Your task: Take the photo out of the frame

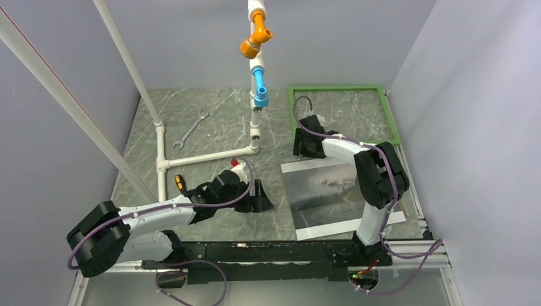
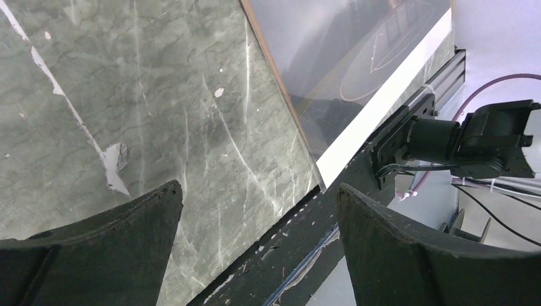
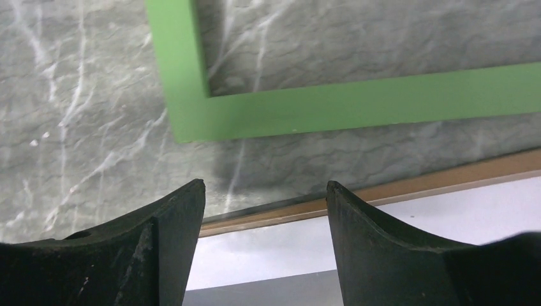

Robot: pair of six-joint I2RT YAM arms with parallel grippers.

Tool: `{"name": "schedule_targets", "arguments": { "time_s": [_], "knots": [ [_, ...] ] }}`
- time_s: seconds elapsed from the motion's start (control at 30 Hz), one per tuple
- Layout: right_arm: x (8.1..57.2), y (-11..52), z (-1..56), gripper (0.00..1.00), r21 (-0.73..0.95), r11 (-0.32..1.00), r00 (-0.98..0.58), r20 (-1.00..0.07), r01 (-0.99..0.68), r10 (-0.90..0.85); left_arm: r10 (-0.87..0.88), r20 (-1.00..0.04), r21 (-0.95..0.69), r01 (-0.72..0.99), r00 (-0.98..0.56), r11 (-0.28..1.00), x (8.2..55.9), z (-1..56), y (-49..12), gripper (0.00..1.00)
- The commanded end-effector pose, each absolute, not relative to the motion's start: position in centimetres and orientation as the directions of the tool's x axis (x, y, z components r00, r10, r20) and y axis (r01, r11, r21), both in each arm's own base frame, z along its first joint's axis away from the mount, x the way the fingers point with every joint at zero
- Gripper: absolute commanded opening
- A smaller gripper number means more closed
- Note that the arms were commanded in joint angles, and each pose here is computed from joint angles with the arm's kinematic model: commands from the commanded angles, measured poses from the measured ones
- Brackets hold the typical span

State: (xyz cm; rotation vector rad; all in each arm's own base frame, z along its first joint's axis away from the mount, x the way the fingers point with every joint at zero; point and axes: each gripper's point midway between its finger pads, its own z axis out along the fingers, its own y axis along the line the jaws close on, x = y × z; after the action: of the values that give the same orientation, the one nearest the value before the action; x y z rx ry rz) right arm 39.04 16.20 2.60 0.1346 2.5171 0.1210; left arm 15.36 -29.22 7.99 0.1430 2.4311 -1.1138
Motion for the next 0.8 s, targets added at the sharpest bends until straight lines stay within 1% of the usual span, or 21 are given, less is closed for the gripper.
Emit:
{"name": "schedule_targets", "arguments": {
  "time_s": [0.0, 0.13, 0.3, 0.57, 0.77],
  "knots": [
    [39.4, 13.4, 2.4, 0.71, 0.04, 0.979, -0.784, -0.594, 0.198, 0.182, -0.105, -0.485, -0.703, 0.315, -0.868, 0.638, 16.1, 10.1, -30.3, 0.93],
    [38.5, 11.2, 2.0, 0.71, 0.012, 0.955, -0.77, -0.589, 0.297, 0.247, -0.111, -0.487, -0.699, 0.311, -0.866, 0.644, 16.0, 10.1, -29.9, 0.93],
    [38.2, 8.3, 1.5, 0.7, 0.09, 0.908, -0.733, -0.56, 0.408, 0.385, -0.111, -0.481, -0.702, 0.306, -0.87, 0.644, 16.0, 9.8, -30.0, 0.93],
    [36.5, 3.3, 0.2, 0.68, 0.109, 0.805, -0.656, -0.522, 0.583, 0.545, -0.097, -0.475, -0.7, 0.309, -0.874, 0.644, 16.0, 9.9, -30.4, 0.93],
    [35.5, 1.2, 1.0, 0.68, 0.106, 0.758, -0.593, -0.556, 0.644, 0.582, -0.091, -0.469, -0.697, 0.305, -0.878, 0.649, 15.9, 9.7, -30.6, 0.93]
  ]
}}
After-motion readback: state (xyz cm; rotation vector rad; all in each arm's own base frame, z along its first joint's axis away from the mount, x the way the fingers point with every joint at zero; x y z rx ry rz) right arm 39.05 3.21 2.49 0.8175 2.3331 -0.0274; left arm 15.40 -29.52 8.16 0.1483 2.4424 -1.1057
